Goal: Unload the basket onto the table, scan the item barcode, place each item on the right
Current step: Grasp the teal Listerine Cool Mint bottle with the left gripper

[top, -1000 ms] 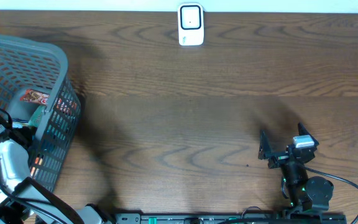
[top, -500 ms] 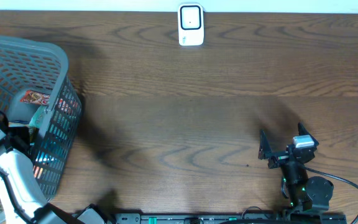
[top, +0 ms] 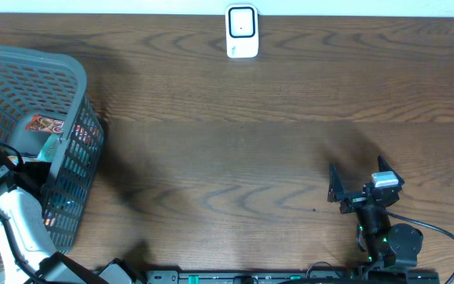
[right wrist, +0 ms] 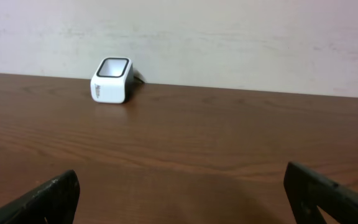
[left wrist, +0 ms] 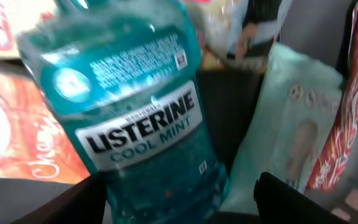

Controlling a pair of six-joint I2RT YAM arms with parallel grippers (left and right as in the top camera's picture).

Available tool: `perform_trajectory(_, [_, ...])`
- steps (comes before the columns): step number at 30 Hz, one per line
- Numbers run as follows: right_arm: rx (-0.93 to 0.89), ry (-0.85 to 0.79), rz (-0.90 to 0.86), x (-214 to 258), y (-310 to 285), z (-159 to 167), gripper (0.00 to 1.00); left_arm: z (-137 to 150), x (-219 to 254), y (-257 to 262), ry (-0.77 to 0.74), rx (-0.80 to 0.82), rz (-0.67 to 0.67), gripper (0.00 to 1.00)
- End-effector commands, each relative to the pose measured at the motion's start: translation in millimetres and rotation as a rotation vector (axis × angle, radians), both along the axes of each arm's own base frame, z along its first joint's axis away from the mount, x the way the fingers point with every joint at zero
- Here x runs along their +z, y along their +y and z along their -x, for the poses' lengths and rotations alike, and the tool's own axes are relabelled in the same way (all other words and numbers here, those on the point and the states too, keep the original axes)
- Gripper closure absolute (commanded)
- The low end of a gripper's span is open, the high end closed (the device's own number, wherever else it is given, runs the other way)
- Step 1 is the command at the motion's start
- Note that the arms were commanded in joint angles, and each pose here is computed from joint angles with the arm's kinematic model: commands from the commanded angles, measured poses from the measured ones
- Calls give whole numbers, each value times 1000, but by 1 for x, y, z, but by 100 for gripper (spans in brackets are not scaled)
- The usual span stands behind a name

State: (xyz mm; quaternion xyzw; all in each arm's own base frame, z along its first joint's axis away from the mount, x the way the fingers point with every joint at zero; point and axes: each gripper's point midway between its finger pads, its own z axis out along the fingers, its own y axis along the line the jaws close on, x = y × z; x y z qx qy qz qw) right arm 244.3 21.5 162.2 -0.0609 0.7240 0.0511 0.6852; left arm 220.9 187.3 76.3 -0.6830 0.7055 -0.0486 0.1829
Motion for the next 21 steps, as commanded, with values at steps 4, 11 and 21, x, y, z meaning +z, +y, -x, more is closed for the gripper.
perform_trajectory(4, [2, -1, 1, -1, 1, 0, 1, 2, -22, -26, 0, -10, 137, 24])
perform_trajectory(11, [3, -1, 1, -1, 1, 0, 1, 17, -31, -38, 56, 18, 187, 24])
perform_trajectory(21, [3, -1, 1, -1, 1, 0, 1, 2, -50, -20, -2, 23, 113, 23])
